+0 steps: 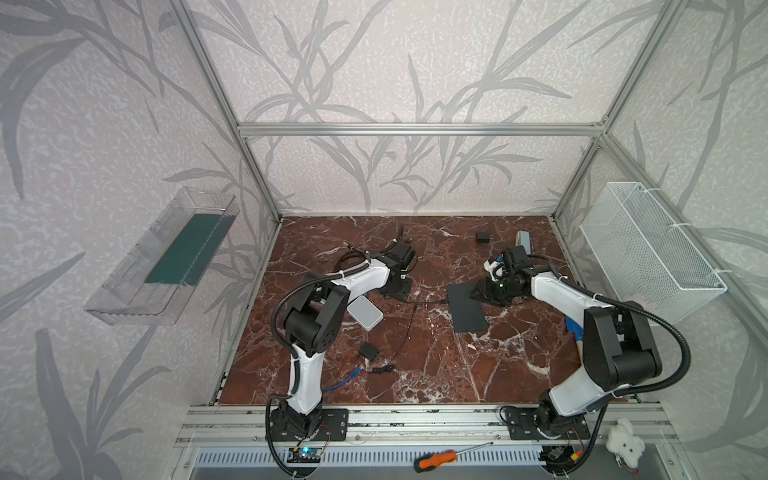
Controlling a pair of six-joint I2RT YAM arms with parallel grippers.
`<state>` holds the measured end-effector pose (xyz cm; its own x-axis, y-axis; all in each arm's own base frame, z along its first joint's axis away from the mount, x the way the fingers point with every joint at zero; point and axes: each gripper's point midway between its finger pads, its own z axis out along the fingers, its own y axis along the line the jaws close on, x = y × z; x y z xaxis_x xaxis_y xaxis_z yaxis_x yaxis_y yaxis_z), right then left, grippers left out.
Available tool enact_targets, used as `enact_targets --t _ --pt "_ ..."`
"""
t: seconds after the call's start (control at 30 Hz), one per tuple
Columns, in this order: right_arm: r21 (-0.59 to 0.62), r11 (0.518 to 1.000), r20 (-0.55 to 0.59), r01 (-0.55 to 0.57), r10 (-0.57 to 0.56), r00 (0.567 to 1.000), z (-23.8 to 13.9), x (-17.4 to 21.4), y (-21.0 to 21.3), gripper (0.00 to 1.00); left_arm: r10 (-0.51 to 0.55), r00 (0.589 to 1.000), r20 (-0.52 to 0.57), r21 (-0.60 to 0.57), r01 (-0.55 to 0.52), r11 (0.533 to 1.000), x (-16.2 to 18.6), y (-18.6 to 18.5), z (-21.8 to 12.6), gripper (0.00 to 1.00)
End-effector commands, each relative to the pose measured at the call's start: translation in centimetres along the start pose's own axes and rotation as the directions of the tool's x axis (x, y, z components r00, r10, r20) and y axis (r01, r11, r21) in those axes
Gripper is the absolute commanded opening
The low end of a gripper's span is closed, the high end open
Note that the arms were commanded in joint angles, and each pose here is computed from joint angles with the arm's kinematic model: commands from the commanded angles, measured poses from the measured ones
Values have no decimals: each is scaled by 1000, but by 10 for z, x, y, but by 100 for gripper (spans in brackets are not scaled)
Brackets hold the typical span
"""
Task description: Insert the plug into the switch port
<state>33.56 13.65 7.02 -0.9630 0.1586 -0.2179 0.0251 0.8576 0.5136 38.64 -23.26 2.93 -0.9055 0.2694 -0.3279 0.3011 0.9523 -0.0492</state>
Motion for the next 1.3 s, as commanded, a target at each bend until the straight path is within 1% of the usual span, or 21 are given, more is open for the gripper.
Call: enact_targets --t 0.0,0.07,0.17,0.23,0.3,0.33,0.43,0.5,0.6,0.73,0.87,0.97,1.13,1.27 --pt "10 1000 23 10 -10 1000 -10 -4 4 47 -63 997 -52 21 64 998 -1 -6 14 51" --pt "13 1000 29 10 -10 1000 -12 -3 4 47 -59 997 -46 20 60 998 -9 -7 18 51" --pt "21 1000 42 11 -12 999 -14 -3 3 47 -37 999 21 31 37 999 -31 -12 13 51" --pt "26 1000 41 12 -13 999 -15 -2 2 47 -12 997 72 -6 13 1000 -52 -8 1 50" --pt "26 1000 44 13 -14 999 -15 -3 2 47 17 993 115 -73 -8 997 -70 1 -13 51" --pt "26 1000 42 14 -15 999 -15 -4 3 47 21 990 139 -125 -4 992 -79 10 -22 51" --pt "24 999 39 21 -22 999 -16 -4 4 47 31 987 155 -280 13 960 -92 45 -45 51" --pt "26 999 38 27 -28 999 -17 -4 4 47 -4 990 141 -344 53 937 -87 67 -54 51" --pt "26 999 38 34 -35 999 -17 -5 5 47 -73 992 106 -368 107 924 -66 93 -59 51" --pt "21 999 36 40 -41 999 -16 -7 6 47 -153 988 23 -370 151 917 -26 113 -53 49" --pt "17 999 34 48 -49 998 -16 -9 7 47 -270 963 -9 -307 255 917 2 123 -36 49" --pt "19 999 23 50 -50 998 -14 -8 6 47 -289 957 -5 -288 276 917 5 126 -24 50" --pt "14 999 12 52 -52 999 -12 -9 7 47 -338 941 6 -217 331 918 -4 124 -5 50" --pt "11 998 11 55 -55 998 -12 -11 9 47 -362 932 34 -212 360 908 -10 126 -2 47"
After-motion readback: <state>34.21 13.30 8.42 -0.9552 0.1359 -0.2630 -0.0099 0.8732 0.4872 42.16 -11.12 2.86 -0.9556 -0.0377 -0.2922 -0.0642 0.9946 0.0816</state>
